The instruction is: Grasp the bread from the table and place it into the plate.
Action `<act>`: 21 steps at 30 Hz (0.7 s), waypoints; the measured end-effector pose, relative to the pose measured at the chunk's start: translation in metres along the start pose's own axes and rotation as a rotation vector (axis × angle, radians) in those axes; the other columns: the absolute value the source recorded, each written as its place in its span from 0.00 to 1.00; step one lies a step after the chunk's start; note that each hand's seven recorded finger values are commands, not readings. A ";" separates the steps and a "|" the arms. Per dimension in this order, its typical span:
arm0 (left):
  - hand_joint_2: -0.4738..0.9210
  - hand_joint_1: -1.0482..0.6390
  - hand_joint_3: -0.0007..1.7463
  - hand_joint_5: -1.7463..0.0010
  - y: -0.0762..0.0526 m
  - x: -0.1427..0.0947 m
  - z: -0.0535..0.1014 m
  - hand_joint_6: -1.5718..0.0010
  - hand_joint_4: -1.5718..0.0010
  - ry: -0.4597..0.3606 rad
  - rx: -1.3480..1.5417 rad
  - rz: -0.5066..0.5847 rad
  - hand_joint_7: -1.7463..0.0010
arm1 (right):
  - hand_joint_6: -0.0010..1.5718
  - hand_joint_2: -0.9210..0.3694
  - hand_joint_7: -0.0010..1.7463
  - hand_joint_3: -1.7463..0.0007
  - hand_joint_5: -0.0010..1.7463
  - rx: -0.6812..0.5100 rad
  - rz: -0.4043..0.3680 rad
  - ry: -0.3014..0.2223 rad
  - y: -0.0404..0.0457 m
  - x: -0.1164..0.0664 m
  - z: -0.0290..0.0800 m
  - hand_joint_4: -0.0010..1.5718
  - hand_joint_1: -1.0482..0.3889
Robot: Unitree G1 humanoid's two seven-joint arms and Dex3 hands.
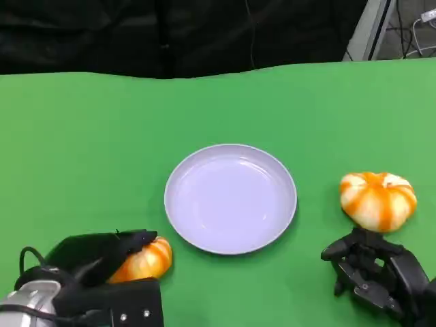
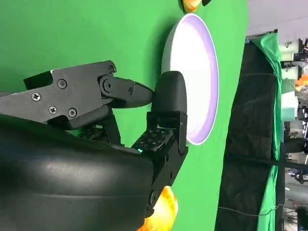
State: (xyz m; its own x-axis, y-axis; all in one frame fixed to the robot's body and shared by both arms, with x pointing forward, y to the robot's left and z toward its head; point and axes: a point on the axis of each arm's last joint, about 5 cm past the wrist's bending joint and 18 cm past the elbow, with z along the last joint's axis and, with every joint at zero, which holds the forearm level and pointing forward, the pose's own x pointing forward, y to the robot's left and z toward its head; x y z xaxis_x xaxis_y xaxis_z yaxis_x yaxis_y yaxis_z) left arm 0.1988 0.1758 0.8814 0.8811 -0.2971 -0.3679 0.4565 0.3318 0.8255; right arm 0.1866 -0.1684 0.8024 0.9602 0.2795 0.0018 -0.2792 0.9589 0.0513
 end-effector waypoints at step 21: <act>1.00 0.58 0.10 0.00 -0.031 0.007 -0.015 0.60 0.67 -0.038 0.014 0.317 0.26 | 0.46 0.00 0.63 0.74 1.00 0.000 0.001 0.000 0.0000 0.000 0.000 0.42 0.55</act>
State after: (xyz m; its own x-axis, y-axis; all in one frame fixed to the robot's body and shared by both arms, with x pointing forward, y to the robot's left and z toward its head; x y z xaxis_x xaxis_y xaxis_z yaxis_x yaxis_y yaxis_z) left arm 0.1923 0.1765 0.8469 0.9739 -0.2139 -0.0754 0.1579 0.4011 0.9023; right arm 0.1866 -0.1684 0.8026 0.9600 0.2801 0.0023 -0.2799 0.9586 0.0518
